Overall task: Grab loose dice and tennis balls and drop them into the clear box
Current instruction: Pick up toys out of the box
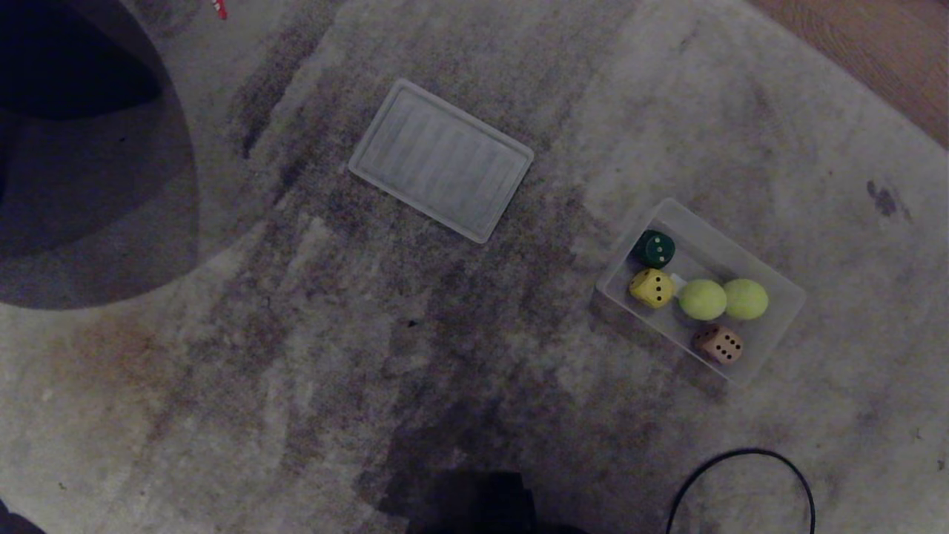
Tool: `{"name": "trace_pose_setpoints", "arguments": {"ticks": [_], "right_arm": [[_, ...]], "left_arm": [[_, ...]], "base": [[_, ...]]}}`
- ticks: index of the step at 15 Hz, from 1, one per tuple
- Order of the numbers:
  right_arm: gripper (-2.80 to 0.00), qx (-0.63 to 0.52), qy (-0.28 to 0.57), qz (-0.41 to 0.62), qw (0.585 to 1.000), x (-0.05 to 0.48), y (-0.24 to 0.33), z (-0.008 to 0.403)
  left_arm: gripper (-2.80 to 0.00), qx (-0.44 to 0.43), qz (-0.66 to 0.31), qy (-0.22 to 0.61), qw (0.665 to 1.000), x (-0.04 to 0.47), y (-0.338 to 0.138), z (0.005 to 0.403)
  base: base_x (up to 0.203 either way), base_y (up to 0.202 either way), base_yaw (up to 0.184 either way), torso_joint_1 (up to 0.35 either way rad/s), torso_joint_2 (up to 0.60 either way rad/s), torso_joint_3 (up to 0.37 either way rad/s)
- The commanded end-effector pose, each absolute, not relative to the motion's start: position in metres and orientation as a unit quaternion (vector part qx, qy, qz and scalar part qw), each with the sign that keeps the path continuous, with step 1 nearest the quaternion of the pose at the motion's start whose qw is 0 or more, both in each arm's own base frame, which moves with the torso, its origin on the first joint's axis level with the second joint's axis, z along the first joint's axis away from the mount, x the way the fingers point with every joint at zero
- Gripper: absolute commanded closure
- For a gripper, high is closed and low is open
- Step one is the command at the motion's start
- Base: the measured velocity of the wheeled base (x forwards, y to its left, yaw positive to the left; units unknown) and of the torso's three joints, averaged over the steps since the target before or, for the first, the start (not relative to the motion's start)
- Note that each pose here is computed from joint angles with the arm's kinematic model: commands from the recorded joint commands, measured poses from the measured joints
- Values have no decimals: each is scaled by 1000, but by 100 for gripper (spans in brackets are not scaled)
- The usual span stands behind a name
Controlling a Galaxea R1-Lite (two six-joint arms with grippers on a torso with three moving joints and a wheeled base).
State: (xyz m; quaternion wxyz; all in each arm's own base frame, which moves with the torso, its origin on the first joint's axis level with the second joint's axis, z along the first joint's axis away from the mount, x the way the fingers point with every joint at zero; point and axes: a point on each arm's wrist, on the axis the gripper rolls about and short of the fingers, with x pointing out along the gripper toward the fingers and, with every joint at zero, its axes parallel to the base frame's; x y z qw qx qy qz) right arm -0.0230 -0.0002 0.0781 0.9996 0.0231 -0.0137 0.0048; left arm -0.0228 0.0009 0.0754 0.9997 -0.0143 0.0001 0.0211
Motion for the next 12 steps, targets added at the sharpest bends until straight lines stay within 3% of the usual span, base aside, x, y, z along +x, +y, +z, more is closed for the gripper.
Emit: {"name": "trace_pose_setpoints", "arguments": {"ticks": [1,7,12], "right_arm": [[0,18,-8,5,1000,-22,0,75],[0,-13,-8,11,1000,-22,0,75],[0,-3,-8,10,1000,-22,0,75]], "left_arm": [[0,-14,22,2,1000,-23,1,75],[0,-18,23,1,1000,-23,1,75],[0,-21,24,1,1000,-23,1,75]], "base": [[0,0,0,0,0,0],[0,0,0,0,0,7],[0,0,0,2,4,177]]}}
